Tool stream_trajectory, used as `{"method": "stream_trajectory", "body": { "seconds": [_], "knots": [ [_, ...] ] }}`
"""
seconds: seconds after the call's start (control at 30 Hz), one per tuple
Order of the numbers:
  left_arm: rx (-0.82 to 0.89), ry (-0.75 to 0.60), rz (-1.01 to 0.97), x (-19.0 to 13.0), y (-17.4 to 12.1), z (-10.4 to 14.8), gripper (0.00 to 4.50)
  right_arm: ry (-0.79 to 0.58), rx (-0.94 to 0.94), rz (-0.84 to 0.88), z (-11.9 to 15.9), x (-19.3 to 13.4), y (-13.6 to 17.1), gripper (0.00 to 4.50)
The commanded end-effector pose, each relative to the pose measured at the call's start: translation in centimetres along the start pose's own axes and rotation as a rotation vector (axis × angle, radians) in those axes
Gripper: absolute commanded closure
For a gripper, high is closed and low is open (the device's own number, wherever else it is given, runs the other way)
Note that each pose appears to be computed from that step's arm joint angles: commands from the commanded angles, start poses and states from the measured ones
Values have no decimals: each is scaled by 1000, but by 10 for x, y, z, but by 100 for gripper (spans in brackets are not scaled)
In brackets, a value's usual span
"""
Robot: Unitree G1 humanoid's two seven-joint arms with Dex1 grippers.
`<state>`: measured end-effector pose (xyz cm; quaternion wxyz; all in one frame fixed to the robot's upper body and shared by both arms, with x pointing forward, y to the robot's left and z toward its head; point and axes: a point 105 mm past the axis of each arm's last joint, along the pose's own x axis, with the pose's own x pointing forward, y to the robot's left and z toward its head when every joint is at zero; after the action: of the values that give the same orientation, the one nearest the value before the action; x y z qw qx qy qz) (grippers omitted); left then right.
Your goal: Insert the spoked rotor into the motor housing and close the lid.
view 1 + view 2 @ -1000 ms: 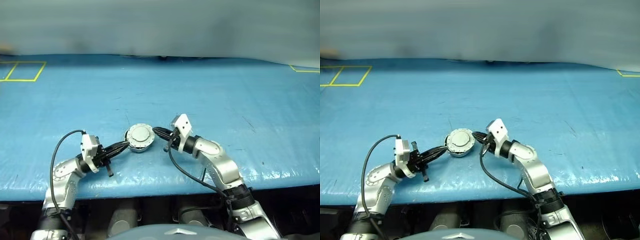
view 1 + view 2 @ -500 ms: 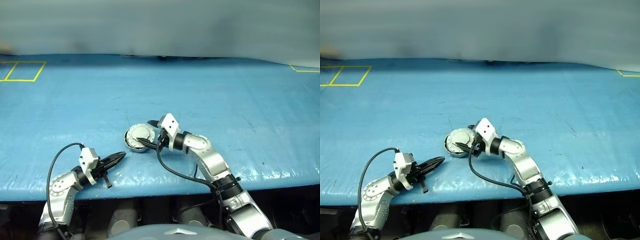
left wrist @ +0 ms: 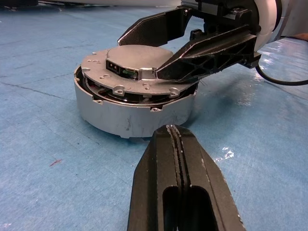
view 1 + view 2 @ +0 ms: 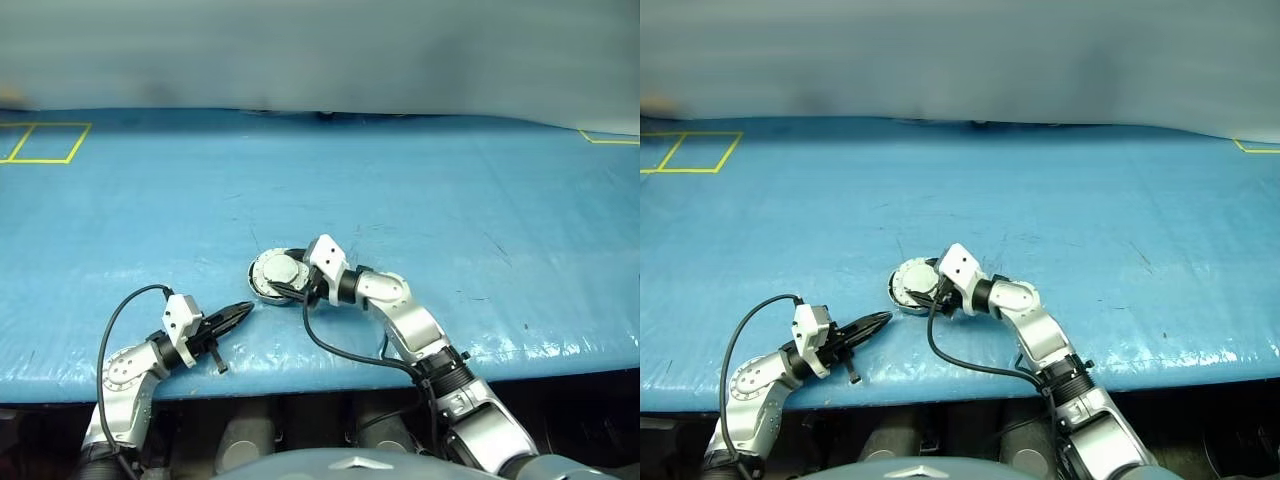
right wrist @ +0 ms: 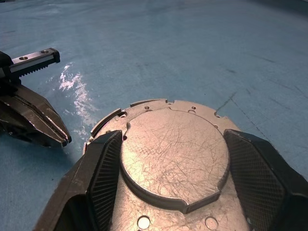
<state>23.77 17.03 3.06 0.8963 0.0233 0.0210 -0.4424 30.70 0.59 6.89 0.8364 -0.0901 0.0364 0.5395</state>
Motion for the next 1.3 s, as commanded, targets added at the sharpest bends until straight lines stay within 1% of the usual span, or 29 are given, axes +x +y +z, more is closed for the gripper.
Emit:
{"method": "stream_trajectory", "body": {
  "seconds": [0.03,0.13,0.23,0.3,0.5,0.6,0.8,1.07,1.23,1.3],
  "knots": [
    [27,-18,9,2,2,4,450,-41,-9,20,11,2,3,153],
    [27,-16,12,2,2,4,450,-56,14,29,15,2,6,153],
    [25,-13,16,2,2,2,450,-102,109,-8,28,6,5,153],
    [22,-12,17,2,1,2,450,-98,122,-25,30,8,5,153],
    [18,-9,22,2,1,0,450,-42,106,-29,22,13,13,153],
    [16,-8,25,2,1,0,450,5,85,-58,12,13,10,153],
    [12,-6,28,2,0,-1,450,54,111,-89,4,13,7,153],
    [8,-1,29,2,-1,-2,450,118,134,-75,-2,15,16,153],
    [4,2,33,2,0,-4,450,202,119,-120,-15,17,17,153],
    [3,2,34,2,0,-4,450,198,122,-124,-14,19,18,153]
  ]
}}
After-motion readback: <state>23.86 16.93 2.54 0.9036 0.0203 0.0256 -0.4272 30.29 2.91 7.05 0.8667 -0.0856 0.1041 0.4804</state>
